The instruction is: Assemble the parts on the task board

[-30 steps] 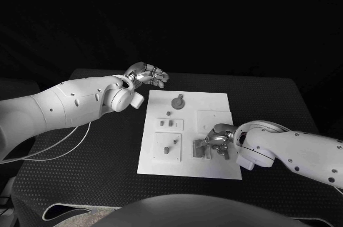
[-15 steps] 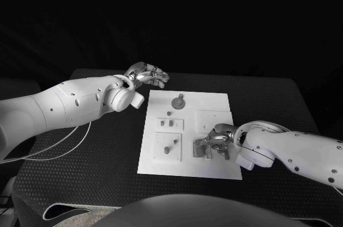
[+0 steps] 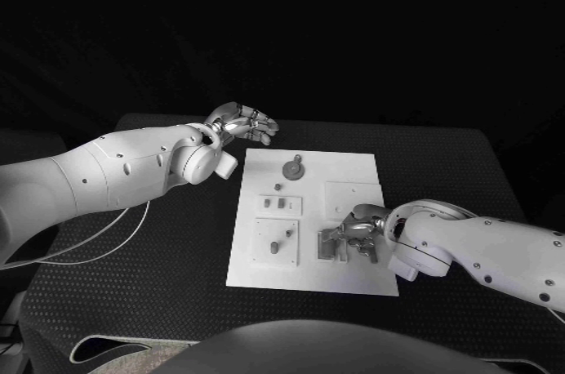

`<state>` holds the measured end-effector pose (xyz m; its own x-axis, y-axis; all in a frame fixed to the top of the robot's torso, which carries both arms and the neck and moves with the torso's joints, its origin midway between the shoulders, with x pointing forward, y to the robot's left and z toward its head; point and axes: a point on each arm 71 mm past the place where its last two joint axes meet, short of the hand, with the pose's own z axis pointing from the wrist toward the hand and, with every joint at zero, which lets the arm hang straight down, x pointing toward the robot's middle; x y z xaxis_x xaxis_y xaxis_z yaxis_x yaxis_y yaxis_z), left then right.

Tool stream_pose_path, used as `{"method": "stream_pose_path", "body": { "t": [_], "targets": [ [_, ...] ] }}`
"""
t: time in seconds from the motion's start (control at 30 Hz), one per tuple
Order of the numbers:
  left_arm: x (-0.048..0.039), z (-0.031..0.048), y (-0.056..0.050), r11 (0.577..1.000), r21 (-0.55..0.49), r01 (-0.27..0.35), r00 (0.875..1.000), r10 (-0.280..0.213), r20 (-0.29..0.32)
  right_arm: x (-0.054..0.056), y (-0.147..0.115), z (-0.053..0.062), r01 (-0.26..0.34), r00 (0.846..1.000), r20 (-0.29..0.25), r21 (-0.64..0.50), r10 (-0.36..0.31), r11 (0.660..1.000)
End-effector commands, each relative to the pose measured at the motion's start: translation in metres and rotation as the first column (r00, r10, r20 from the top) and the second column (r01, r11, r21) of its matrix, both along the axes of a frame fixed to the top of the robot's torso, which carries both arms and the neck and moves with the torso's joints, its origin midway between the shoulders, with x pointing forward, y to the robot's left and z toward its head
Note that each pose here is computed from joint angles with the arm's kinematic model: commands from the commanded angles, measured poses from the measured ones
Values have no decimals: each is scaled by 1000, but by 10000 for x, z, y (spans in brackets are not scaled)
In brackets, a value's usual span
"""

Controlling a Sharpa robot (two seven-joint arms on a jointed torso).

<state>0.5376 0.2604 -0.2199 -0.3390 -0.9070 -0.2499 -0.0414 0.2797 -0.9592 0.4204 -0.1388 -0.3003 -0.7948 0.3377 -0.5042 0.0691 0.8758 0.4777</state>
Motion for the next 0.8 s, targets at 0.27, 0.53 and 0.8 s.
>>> {"method": "stream_pose_path", "body": {
  "t": [0.27, 0.53, 0.8],
  "targets": [
    [0, 13, -19, 1000, -11, 12, 1000, -12, 3, -16, 11, -7, -22, 1000, -4, -2, 22, 1000],
    [0, 13, -20, 1000, -11, 12, 1000, -12, 3, -22, 16, -8, -32, 999, -6, -7, 32, 999],
    [1, 13, -19, 1000, -11, 11, 1000, -11, 3, -21, 21, -5, -35, 999, 3, -8, 35, 999]
  ]
}}
